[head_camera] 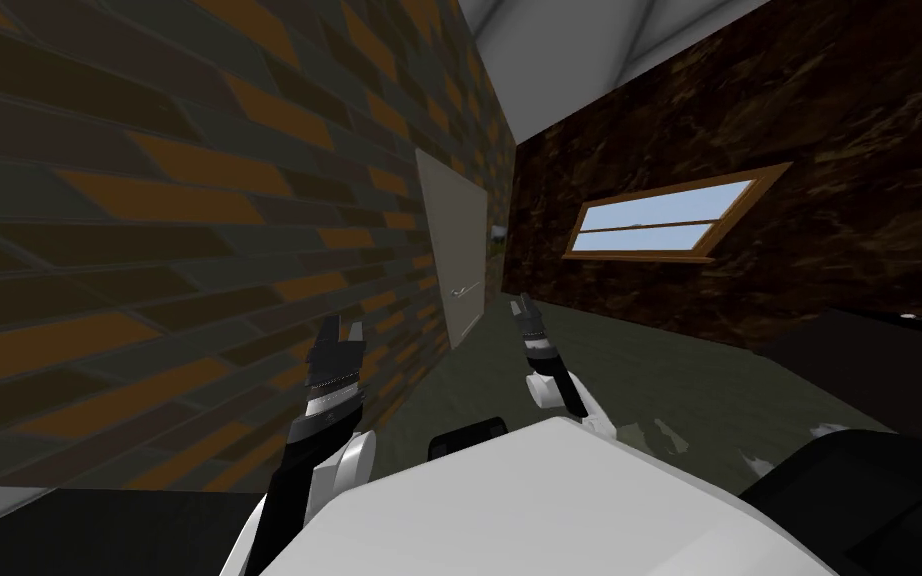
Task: Pull the door open
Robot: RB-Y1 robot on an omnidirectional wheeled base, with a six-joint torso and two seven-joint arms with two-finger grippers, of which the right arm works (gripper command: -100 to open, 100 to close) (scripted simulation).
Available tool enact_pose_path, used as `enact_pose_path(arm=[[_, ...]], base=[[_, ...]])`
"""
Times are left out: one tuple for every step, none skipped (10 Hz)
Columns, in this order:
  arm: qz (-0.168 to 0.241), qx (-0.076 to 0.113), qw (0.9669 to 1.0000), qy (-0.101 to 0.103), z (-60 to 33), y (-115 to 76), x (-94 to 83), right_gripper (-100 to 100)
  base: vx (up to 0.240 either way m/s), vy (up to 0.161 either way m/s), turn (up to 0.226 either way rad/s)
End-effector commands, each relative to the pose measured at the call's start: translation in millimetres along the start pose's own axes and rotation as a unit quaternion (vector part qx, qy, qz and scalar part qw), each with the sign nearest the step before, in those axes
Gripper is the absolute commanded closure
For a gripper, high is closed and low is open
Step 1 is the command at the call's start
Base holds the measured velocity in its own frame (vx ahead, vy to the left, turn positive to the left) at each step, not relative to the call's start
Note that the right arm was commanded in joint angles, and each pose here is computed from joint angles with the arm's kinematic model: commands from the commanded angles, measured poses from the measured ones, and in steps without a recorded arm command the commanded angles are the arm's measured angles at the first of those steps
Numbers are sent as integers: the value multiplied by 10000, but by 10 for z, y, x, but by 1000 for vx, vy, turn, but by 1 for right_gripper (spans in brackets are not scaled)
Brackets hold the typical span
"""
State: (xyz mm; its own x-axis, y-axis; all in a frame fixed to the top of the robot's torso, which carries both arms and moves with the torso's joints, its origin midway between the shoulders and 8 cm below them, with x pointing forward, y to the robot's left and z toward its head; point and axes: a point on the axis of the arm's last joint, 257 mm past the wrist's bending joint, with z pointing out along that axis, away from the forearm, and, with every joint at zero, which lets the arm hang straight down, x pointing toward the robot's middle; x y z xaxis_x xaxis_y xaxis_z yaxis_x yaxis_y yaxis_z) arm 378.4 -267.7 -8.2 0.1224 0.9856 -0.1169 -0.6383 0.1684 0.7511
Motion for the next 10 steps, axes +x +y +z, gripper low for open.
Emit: enact_pose_path(arm=[[44,94,9999,32,8,-133,30,-100],[73,155,9998,52,1,-219,47,-100],[102,219,9997,73,-7,-310,65,-100],[130,284,9995,93,-16,-400,82,-100],[156,349,9992,112,-26,-490,99,-100],[182,402,9989,132,-31,-568,116,-100],[209,474,9985,151,-43,-665,133,-100],[235,549,9981,170,-57,-765,151,-100],[260,629,9975,188,-73,-867,168,-100],[283,667,9972,206,-72,-932,184,-100]], base=[[72,-50,114],[87,-63,132],[72,-73,137],[76,-82,138],[87,-68,129],[94,-70,154],[86,-77,172],[82,-76,149],[86,-84,170],[65,-89,136]])
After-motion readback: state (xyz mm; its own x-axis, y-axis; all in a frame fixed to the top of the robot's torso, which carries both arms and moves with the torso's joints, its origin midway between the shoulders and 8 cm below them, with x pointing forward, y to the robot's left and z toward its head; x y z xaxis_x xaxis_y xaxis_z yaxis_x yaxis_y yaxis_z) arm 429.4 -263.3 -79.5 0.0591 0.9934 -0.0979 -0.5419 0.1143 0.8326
